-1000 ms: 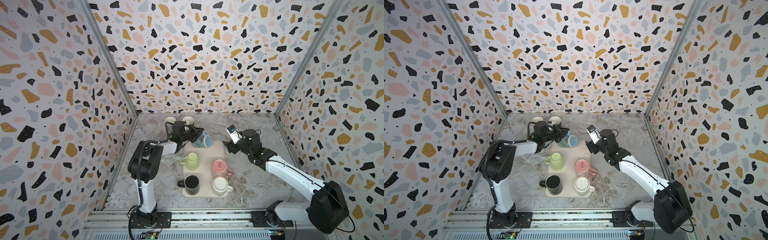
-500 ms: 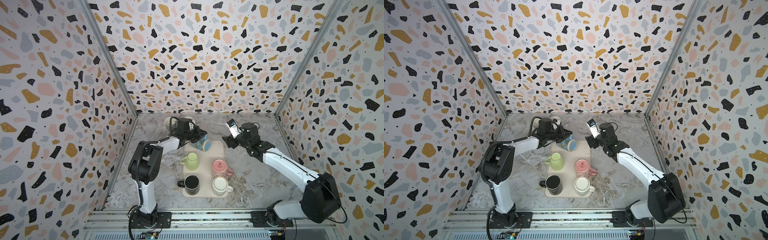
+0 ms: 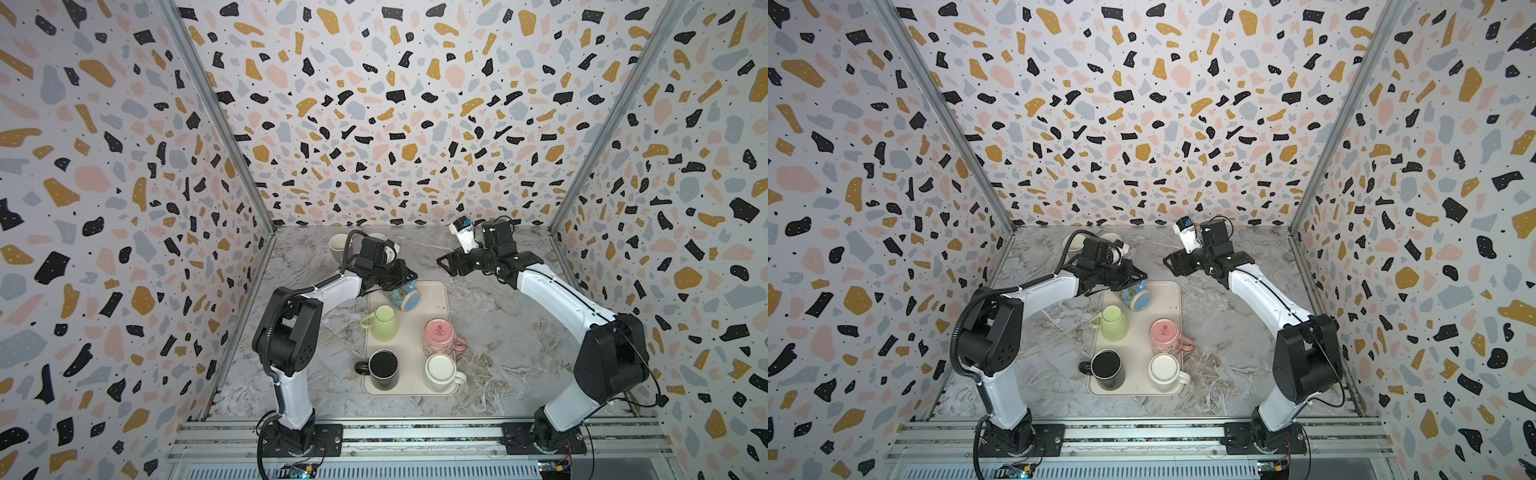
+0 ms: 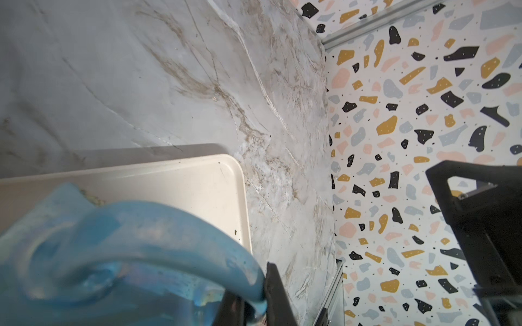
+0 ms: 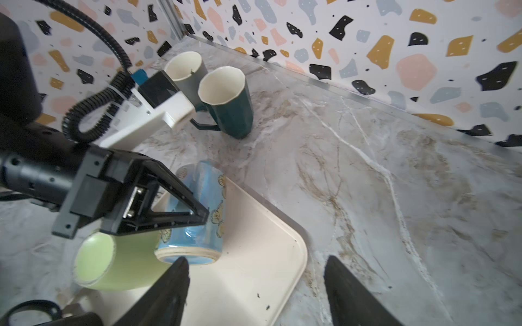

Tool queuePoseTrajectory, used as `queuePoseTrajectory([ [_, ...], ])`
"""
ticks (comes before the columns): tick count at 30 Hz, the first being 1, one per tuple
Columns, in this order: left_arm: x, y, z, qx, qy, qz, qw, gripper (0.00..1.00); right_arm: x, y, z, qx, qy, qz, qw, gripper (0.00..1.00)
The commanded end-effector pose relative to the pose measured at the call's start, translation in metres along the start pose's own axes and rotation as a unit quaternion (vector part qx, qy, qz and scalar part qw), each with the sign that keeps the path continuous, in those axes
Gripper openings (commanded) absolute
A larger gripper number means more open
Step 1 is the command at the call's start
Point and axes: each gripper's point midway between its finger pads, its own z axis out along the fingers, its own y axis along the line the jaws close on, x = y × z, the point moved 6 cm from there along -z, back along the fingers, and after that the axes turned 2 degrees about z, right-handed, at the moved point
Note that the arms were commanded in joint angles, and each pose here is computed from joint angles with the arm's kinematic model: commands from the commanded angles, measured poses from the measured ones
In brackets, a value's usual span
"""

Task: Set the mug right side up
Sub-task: 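Tilt the blue butterfly mug upward with the left gripper while the right gripper approaches, then close the right gripper on the blue mug's handle beside the left gripper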

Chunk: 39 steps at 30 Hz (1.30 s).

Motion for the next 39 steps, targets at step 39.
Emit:
queuePoseTrajectory([
  [39,0.029,-0.059,0.008,-0.010,0.084,0.292,0.953,0.00,0.020,-0.001,0.073,-0.191,0.135,0.154,0.960,0.63],
])
